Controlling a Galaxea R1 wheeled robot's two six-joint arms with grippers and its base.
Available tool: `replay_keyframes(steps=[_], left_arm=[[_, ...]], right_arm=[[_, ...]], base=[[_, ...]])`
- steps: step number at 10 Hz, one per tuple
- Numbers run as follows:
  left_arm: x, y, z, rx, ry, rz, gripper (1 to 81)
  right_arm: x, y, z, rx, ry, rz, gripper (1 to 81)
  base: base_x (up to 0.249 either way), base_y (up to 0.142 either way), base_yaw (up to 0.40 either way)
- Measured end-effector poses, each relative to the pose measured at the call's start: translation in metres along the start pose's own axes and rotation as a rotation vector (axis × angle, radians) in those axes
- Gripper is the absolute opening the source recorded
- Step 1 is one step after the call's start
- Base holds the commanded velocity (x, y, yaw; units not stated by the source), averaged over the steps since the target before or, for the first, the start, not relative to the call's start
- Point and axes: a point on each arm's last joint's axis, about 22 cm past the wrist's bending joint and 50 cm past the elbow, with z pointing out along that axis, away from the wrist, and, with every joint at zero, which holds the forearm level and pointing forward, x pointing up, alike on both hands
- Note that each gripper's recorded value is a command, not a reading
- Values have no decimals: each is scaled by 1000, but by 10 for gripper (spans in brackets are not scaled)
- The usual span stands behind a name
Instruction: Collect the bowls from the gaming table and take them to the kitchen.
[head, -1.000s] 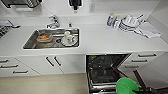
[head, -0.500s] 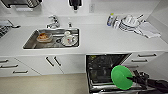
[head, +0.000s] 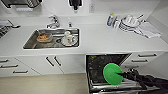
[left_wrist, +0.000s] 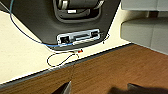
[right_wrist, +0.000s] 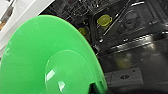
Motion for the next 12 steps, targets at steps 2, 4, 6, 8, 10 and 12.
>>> replay_keyframes(steps=[2,4,6,8,10,12], left_arm=[[-7,-19,-4,33,-18,1,811],[-3,-7,-1,16,-9,1,811],[0,-7,-1,15,-3,1,811],[12,-14,-1,32,6,-32,811],[19,-17,-1,36,15,-52,811],[15,-16,-1,36,10,-56,811]], right_arm=[[16,5,8,-19,22,3,811],[16,4,5,-23,7,14,811],[15,33,-32,-85,-12,21,811],[-14,68,-64,-160,-66,46,811],[-99,100,-88,-228,-206,104,811],[-192,122,-113,-274,-337,157,811]], base=[[0,0,0],[0,0,0],[0,0,0],[0,0,0],[0,0,0],[0,0,0]])
